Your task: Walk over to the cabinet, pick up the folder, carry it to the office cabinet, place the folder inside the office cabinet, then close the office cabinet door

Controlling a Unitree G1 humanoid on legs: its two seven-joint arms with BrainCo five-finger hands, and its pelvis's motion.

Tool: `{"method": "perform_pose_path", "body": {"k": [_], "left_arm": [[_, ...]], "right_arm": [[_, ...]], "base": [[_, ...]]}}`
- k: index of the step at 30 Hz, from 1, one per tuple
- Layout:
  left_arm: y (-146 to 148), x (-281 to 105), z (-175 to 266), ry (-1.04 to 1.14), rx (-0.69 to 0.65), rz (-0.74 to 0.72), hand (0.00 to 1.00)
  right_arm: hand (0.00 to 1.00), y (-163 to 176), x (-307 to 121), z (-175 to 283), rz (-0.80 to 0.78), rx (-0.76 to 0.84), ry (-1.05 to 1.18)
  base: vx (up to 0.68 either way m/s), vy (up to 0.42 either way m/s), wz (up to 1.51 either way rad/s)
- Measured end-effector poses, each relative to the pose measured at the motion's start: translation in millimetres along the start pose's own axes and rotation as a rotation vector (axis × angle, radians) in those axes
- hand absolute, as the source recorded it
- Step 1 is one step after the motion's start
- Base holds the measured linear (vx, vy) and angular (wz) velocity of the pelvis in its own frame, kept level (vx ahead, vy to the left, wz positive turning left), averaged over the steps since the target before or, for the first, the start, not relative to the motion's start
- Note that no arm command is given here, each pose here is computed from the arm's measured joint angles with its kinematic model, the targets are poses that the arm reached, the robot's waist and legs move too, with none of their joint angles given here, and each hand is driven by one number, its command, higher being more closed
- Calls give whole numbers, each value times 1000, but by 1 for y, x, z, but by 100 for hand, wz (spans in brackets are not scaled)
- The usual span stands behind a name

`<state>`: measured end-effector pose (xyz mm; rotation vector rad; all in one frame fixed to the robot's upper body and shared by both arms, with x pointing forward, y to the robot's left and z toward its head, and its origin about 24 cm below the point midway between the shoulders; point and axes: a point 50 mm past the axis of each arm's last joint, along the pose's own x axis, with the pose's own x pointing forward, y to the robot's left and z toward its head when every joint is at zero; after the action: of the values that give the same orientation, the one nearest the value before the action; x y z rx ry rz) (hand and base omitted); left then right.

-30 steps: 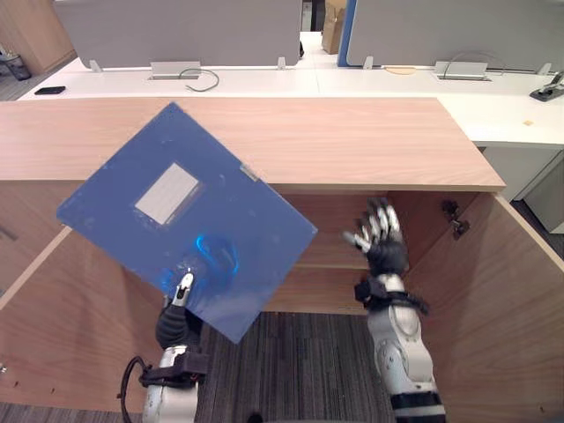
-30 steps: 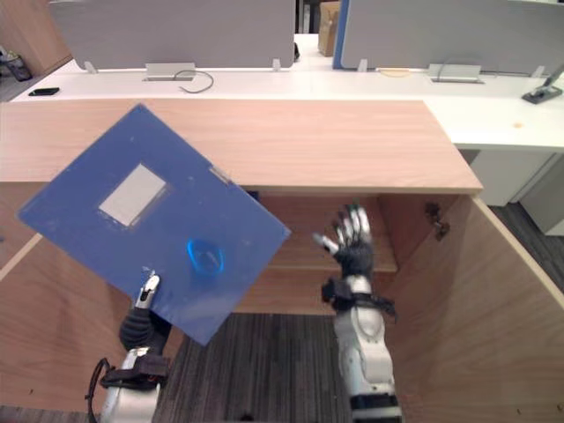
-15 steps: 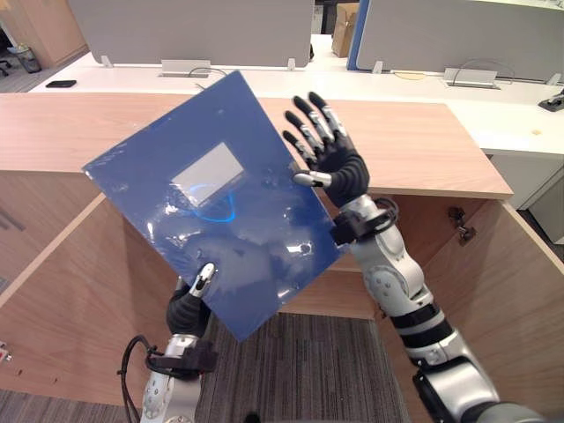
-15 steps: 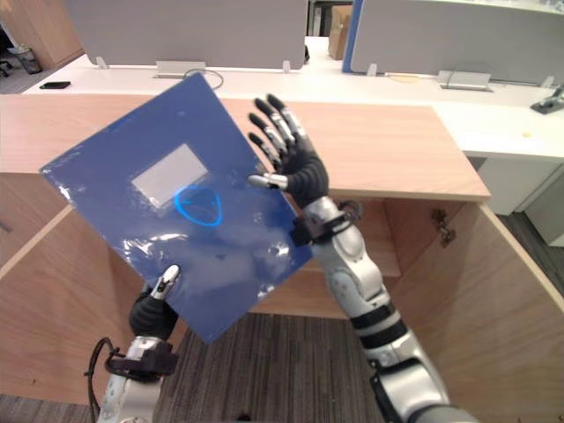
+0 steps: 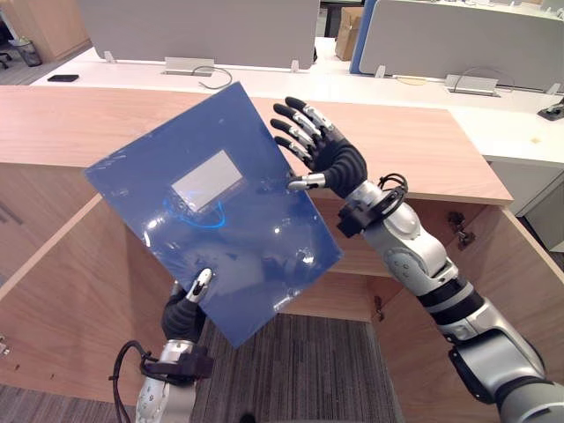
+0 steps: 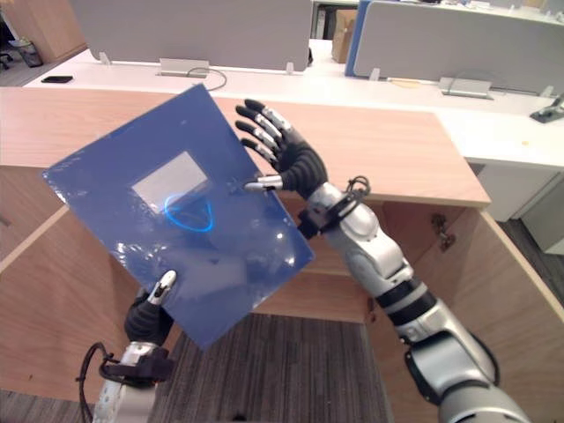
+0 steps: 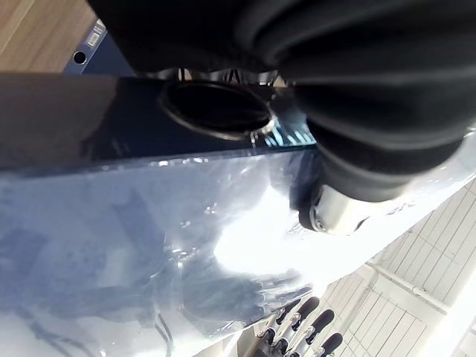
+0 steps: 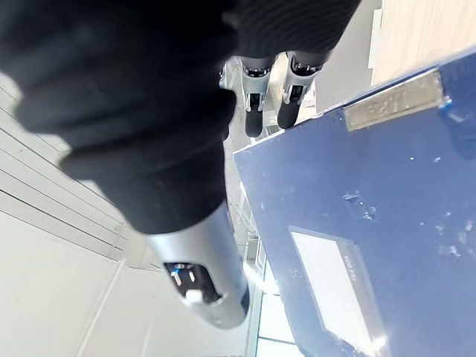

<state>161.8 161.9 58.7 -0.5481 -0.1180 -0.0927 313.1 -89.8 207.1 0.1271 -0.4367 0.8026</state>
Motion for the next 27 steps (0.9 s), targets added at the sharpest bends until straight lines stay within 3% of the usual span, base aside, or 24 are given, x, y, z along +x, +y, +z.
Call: {"method": "perform_pose_path", "body": {"k": [9,16,27], "left_arm": [[-2,0,2,-5,8,-9,100],[-16,8,4,-61,0,-41,100],[-10,12,12,-109,43,-3,100]], "right_arm": [[0,0,0,9,-2,-117,-31],[0,6,9,27,-238,-63,-297],[0,21,7,4,-325,-179,-239]], "base": [[0,0,0],[0,0,0],[0,0,1]]}}
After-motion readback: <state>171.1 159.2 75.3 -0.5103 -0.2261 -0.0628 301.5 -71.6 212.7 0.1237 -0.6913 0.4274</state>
